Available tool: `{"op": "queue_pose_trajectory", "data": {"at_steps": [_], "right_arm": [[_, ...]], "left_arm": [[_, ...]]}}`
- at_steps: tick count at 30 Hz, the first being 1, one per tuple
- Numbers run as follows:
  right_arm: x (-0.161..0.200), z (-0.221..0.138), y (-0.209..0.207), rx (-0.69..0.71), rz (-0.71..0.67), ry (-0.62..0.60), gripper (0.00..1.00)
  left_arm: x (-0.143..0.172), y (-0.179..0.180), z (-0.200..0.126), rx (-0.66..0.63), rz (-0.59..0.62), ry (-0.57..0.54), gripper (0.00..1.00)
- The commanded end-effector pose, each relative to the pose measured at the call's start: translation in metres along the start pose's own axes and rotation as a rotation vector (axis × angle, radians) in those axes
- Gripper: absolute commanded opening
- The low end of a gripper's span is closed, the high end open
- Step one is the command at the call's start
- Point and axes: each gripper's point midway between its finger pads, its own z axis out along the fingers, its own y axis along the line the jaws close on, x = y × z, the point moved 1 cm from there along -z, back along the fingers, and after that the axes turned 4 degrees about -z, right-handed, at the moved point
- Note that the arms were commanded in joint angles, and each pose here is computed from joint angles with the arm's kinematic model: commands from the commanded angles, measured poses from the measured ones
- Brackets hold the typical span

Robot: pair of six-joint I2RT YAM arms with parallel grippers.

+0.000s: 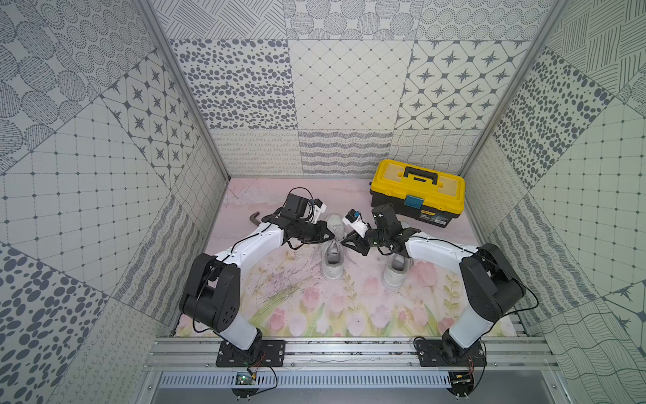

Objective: Tie the shoes
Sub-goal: Tie the shoelace on the shoe.

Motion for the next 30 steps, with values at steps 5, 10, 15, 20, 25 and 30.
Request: {"op": "queue_pose_trajectory", "data": {"at_steps": [5, 10, 15, 20, 25, 30], "right_arm": [[-0.007, -0.008, 0.003, 0.009, -0.061, -0.006, 0.23], [-0.012, -0.011, 0.000, 0.027, -0.063, -0.017, 0.04], [-0.018, -0.017, -0.001, 0.047, -0.076, -0.027, 0.00], [-0.019, -0.013, -0.003, 0.045, -0.079, 0.011, 0.00], [-0.026, -0.006, -0.001, 0.015, -0.066, 0.020, 0.00], [-0.038, 0.001, 0.007, -0.036, -0.055, 0.009, 0.00]], "left_arm": [[0.002, 0.006, -0.009, -0.062, 0.041, -0.001, 0.00], [-0.001, 0.001, -0.011, -0.045, 0.053, -0.013, 0.00], [-0.006, -0.006, -0.017, -0.032, 0.101, -0.032, 0.00], [-0.009, -0.012, -0.018, -0.017, 0.123, -0.030, 0.00], [-0.010, -0.014, -0.016, -0.003, 0.128, -0.027, 0.00], [-0.006, -0.009, -0.010, -0.009, 0.119, -0.008, 0.00]]}}
